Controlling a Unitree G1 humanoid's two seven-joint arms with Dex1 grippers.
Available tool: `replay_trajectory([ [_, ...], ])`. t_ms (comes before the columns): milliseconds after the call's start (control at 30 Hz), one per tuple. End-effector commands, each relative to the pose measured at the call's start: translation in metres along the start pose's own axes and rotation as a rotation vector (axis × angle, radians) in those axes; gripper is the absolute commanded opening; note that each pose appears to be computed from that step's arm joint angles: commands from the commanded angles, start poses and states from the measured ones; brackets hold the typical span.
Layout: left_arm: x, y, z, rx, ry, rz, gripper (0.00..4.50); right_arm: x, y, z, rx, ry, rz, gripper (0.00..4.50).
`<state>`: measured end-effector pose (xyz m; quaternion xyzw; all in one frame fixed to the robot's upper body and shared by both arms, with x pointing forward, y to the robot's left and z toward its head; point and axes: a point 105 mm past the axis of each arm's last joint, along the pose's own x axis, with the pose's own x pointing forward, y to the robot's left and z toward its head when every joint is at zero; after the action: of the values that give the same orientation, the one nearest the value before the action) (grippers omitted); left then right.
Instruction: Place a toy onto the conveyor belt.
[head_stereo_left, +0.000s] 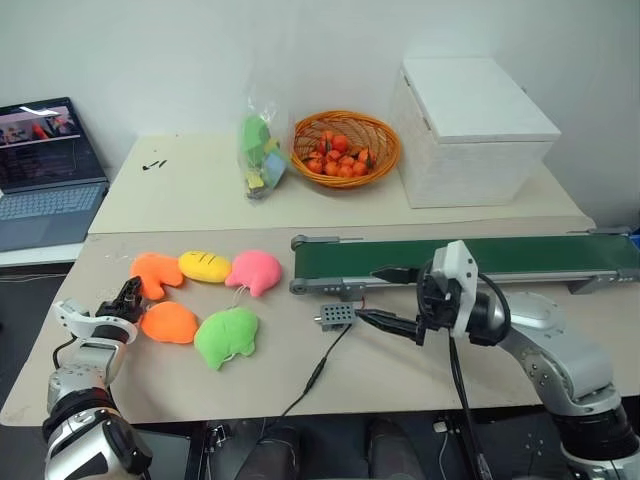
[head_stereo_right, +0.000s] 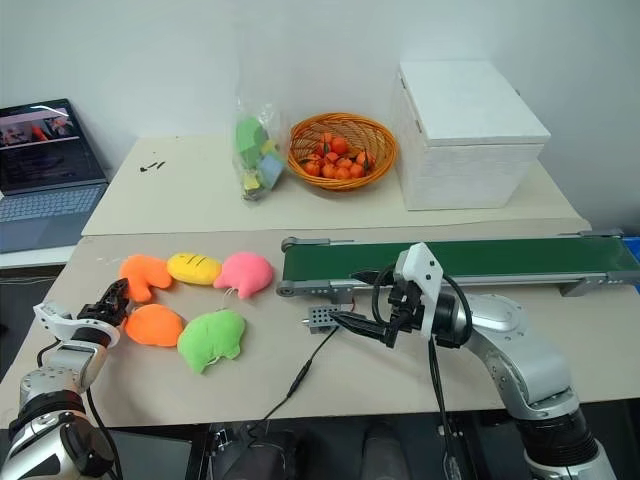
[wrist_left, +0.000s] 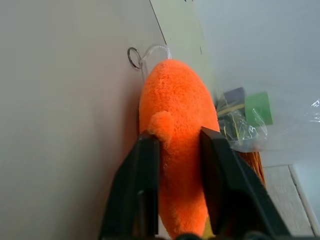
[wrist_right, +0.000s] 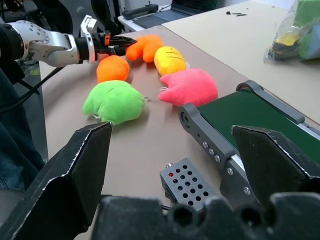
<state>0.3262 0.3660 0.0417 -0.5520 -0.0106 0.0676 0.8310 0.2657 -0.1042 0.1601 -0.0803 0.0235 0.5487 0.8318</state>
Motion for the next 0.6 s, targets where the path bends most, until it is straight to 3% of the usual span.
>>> replay_trajectory([
  [33, -0.003, 0.0, 0.008, 0.011, -0.024, -0.001, 0.04, -0.001, -0.001, 0.013, -0.036, -0.044, -0.004, 4.5],
  [200, -0.001, -0.004, 0.016, 0.06, -0.071, 0.013, 0.04, 0.0, -0.002, 0.012, -0.035, -0.041, -0.005, 4.5],
  [400, 0.002, -0.038, 0.056, 0.241, -0.367, 0.07, 0.04, 0.001, -0.007, 0.008, -0.028, -0.032, -0.009, 4.5],
  [533, 0.01, -0.077, 0.058, 0.6, -0.445, 0.117, 0.04, 0.002, -0.009, 0.003, -0.011, -0.025, -0.014, 4.5],
  [600, 0.017, -0.107, 0.049, 0.984, -0.465, 0.114, 0.04, 0.003, -0.008, 0.003, -0.008, -0.025, -0.006, 4.5],
])
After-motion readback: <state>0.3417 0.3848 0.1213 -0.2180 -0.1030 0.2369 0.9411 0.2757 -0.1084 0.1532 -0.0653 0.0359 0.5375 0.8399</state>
